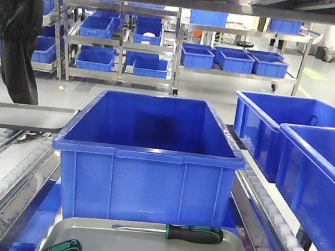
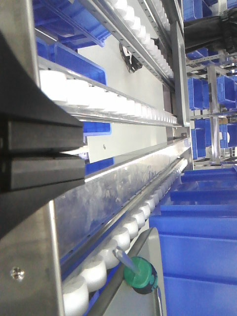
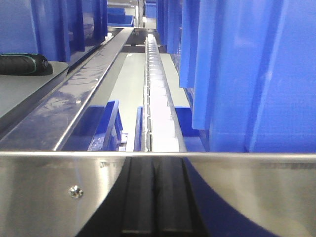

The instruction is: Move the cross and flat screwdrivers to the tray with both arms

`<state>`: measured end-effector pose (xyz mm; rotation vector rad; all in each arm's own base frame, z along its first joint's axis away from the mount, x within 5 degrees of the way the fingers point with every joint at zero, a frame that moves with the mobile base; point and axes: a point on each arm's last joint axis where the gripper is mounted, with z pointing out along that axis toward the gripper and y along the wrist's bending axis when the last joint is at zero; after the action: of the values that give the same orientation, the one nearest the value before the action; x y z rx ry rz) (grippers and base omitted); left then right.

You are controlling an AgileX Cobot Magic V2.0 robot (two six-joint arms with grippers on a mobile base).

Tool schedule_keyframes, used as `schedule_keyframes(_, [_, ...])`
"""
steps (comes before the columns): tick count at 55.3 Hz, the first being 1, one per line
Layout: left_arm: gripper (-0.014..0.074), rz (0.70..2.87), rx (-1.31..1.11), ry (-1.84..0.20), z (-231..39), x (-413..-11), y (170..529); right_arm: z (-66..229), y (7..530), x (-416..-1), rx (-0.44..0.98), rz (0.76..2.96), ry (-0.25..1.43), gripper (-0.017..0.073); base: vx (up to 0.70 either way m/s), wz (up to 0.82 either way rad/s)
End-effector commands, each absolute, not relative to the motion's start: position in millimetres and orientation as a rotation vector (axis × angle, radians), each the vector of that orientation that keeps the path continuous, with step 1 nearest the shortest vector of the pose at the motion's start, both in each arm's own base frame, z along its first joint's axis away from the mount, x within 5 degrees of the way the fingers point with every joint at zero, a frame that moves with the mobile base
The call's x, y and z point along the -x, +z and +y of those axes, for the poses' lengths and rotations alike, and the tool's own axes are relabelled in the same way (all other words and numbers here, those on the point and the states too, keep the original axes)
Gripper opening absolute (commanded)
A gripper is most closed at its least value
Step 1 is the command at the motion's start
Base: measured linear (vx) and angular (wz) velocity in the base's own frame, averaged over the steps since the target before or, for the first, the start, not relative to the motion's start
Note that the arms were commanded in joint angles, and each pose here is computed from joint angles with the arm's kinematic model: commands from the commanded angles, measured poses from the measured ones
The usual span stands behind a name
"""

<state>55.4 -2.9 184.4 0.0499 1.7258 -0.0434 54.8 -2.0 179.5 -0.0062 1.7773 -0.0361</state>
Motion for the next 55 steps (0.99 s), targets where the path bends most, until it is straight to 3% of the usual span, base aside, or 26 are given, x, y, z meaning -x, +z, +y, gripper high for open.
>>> schedule_keyframes(1, [-0.0006,1.625,-0.041,-0.055,-3.1,-55.1,199.3,-1.3,187.8,-56.3,0.019,1.653,-0.040,-0.0008,0.00,0.00])
schedule_keyframes(55, [-0.0006,1.625,-0.041,-0.055,-3.1,-55.1,199.3,-1.4,187.7,-56.4,0.023,1.655,-0.046,-0.0008,0.00,0.00])
